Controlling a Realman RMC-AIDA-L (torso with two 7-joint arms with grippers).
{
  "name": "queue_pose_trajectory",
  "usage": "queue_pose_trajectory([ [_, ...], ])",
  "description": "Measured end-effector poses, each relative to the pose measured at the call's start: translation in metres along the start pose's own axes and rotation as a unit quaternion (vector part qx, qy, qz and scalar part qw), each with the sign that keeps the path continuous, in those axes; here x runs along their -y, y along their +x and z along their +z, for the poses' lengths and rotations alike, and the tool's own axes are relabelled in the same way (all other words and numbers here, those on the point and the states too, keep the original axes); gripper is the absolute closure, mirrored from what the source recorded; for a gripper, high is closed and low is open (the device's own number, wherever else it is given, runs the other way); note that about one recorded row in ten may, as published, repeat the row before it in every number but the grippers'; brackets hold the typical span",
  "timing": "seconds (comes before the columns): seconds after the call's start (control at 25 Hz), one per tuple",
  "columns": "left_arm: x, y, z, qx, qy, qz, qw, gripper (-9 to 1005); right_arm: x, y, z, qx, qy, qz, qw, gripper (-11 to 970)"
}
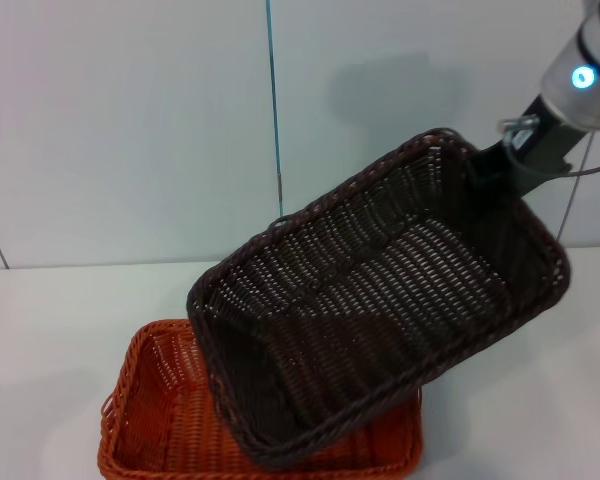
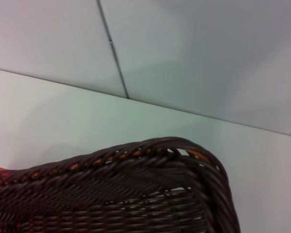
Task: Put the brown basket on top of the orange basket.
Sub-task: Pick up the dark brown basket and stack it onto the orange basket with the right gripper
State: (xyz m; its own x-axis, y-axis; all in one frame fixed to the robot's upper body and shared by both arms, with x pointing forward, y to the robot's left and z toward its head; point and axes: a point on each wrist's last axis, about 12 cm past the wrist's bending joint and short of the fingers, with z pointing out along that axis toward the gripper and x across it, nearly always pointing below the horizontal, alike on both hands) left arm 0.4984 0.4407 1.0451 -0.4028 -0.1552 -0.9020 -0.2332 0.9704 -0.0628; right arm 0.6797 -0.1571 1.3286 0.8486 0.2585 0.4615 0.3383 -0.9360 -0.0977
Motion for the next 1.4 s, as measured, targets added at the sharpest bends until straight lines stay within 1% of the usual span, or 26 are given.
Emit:
queue_pose_trajectory([
  [0.28,-0.004,0.003,-0.003,-0.005,-0.003,0.006,1.000,137,0.019,-0.001,0.023,-0.020,0.022,-0.002,1.000,826],
  [0.44,-0.005,0.003,-0.004,-0.008,-0.004,0.015,1.000,137,0.032,-0.002,0.035,-0.028,0.031,-0.009,0.999,826],
  [0.6,-0.007,0.003,-0.005,-0.007,-0.008,0.013,1.000,137,0.040,-0.003,0.046,-0.041,0.035,-0.012,0.998,826],
  [0.72,-0.008,0.004,-0.006,-0.009,-0.009,0.013,1.000,137,0.043,-0.008,0.063,-0.041,0.040,-0.010,0.998,826],
  [0.88,-0.009,0.005,-0.007,-0.011,-0.010,0.014,1.000,137,0.049,-0.022,0.091,-0.024,0.056,-0.010,0.998,826],
  [1.0,-0.009,0.005,-0.007,-0.010,-0.010,0.015,1.000,137,0.049,-0.029,0.101,-0.022,0.069,-0.006,0.997,826],
  [1.2,-0.010,0.004,-0.008,-0.008,-0.011,0.016,1.000,137,0.041,-0.031,0.096,-0.037,0.071,0.000,0.997,826],
  [1.4,-0.010,0.003,-0.008,-0.007,-0.012,0.017,1.000,137,0.032,-0.037,0.097,-0.039,0.069,0.008,0.997,826],
])
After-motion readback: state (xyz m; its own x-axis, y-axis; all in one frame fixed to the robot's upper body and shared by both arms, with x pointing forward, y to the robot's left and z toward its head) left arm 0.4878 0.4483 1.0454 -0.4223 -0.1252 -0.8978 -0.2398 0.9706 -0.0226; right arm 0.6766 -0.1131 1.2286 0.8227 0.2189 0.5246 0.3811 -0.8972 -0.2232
